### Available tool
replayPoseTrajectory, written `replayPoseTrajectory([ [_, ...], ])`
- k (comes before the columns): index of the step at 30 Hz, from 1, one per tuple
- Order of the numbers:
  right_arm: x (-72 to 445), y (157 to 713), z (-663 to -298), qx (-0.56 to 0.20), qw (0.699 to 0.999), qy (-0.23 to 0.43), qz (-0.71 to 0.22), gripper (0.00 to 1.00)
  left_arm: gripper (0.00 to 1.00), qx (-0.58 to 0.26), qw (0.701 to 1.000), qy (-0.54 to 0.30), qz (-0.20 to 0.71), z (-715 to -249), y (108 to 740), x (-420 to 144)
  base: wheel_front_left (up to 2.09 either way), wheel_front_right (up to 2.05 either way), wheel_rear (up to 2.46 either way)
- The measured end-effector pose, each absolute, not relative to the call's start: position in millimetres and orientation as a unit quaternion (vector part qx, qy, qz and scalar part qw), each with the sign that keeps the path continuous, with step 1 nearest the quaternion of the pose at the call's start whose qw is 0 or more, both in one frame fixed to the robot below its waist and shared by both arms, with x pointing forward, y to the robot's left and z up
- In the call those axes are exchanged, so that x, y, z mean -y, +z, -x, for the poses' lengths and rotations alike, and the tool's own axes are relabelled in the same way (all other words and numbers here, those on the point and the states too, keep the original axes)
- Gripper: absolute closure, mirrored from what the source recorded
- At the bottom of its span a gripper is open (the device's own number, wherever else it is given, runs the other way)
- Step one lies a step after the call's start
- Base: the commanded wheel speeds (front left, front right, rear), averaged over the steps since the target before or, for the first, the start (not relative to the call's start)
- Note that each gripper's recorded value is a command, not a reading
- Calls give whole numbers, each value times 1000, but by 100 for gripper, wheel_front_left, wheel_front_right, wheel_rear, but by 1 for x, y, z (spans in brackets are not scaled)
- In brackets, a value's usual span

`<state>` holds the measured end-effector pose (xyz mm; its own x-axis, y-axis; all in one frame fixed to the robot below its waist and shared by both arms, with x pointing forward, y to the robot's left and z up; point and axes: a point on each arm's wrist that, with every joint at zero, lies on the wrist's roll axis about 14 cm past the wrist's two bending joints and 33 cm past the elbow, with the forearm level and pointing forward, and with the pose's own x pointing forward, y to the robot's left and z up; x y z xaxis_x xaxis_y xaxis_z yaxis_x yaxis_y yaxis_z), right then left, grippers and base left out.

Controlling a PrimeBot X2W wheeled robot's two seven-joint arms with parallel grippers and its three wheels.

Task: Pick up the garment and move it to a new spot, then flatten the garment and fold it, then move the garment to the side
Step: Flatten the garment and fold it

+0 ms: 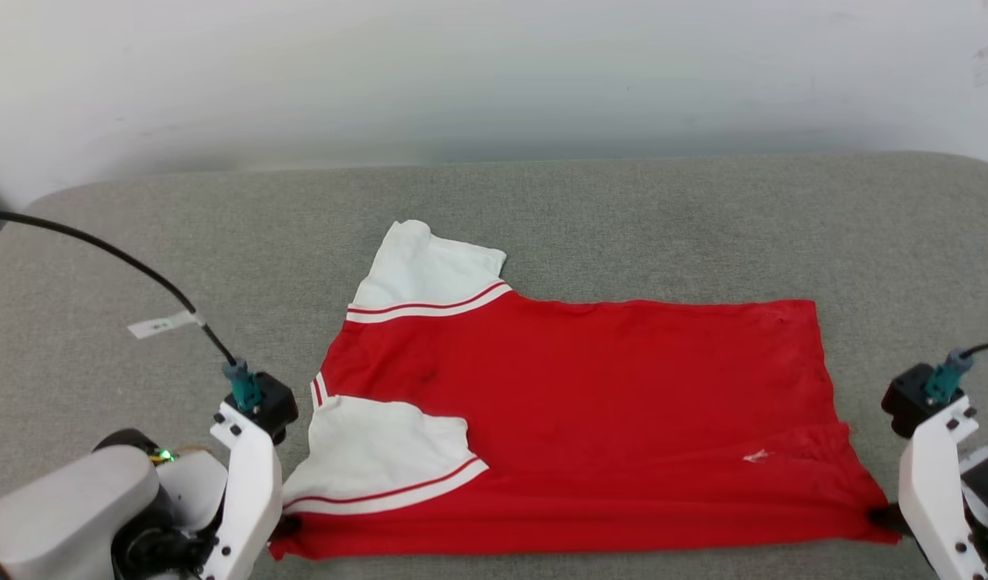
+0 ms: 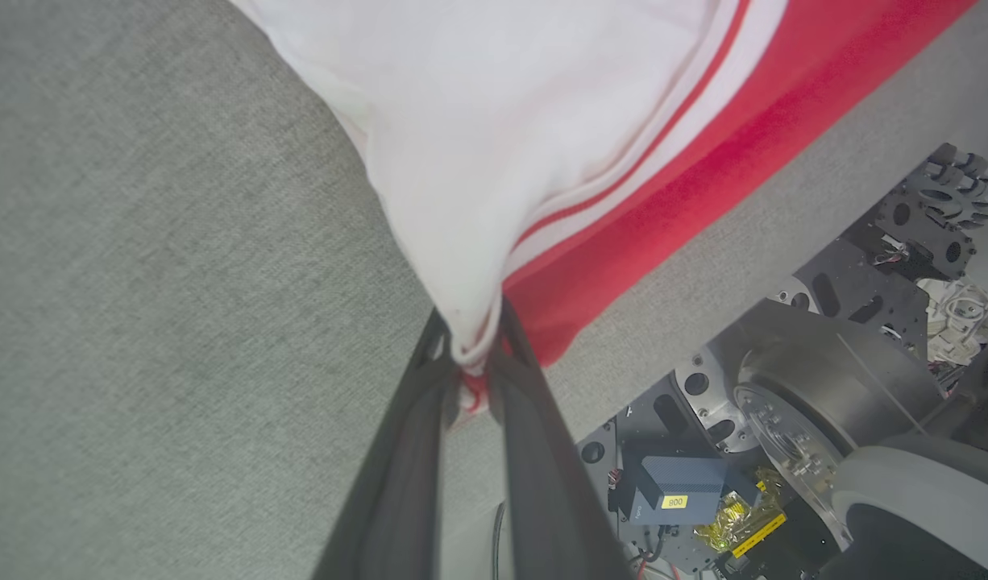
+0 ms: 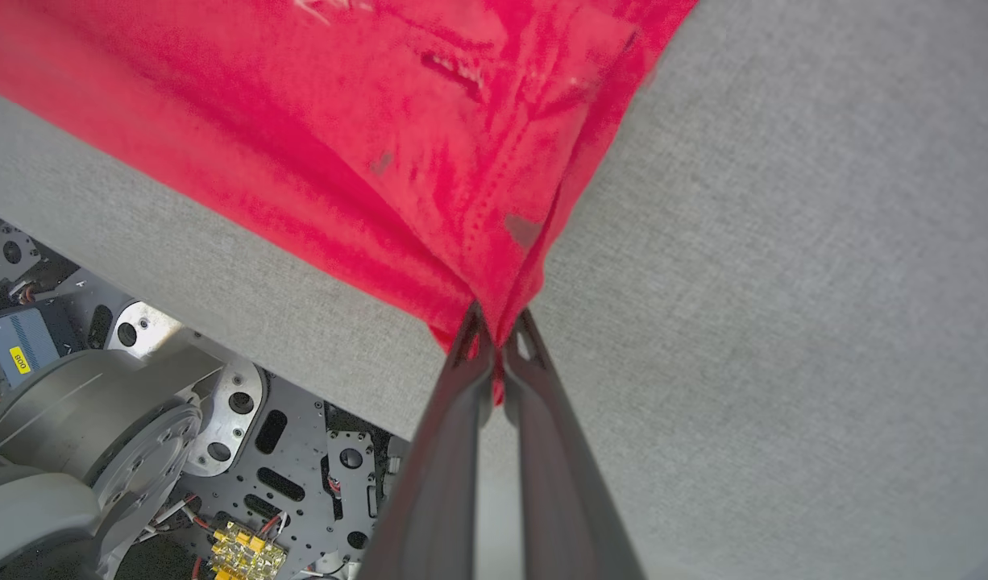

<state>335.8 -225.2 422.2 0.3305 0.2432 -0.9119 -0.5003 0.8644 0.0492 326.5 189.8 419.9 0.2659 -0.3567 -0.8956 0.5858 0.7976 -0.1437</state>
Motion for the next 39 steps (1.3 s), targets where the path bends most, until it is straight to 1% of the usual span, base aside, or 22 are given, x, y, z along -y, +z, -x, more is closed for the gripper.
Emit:
replayPoseTrajectory([
  [6,230,393,-307,-574,780,225,104,100,100,-552,773,-296,-101,-312,395,-189,0,0,0],
  [10,227,381,-306,-579,780,218,91,100,100,-568,764,-292,-88,-308,381,-187,0,0,0],
  [11,225,379,-306,-577,783,217,86,86,51,-567,766,-289,-88,-309,380,-187,0,0,0],
  [12,225,379,-308,-571,788,215,85,0,0,-562,770,-288,-91,-311,381,-188,0,0,0],
  [14,224,383,-315,-555,800,212,85,0,0,-551,778,-284,-102,-316,384,-191,0,0,0],
  [16,222,394,-327,-523,821,213,85,0,0,-537,788,-280,-110,-322,391,-194,0,0,0],
  [18,218,408,-340,-483,845,215,82,0,0,-506,809,-278,-112,-337,407,-194,0,0,0],
  [20,214,427,-355,-432,872,216,85,0,0,-467,832,-276,-119,-355,428,-193,0,0,0],
  [23,207,462,-381,-334,914,214,78,0,0,-396,866,-271,-141,-387,460,-193,0,0,0],
  [26,203,495,-404,-232,948,206,70,0,0,-328,895,-260,-157,-421,491,-190,0,0,0],
  [29,202,521,-419,-146,968,191,71,0,0,-287,911,-254,-154,-449,512,-183,0,0,0],
  [31,203,535,-424,-95,977,179,69,0,0,-266,920,-252,-140,-468,523,-177,0,0,0],
  [33,205,547,-427,-46,984,162,65,0,0,-254,925,-244,-144,-486,532,-177,0,0,0],
  [36,211,560,-428,9,990,132,56,0,0,-264,926,-236,-127,-508,534,-176,0,0,0],
  [39,215,560,-425,35,992,109,54,0,0,-283,923,-235,-110,-529,532,-170,0,0,0],
])
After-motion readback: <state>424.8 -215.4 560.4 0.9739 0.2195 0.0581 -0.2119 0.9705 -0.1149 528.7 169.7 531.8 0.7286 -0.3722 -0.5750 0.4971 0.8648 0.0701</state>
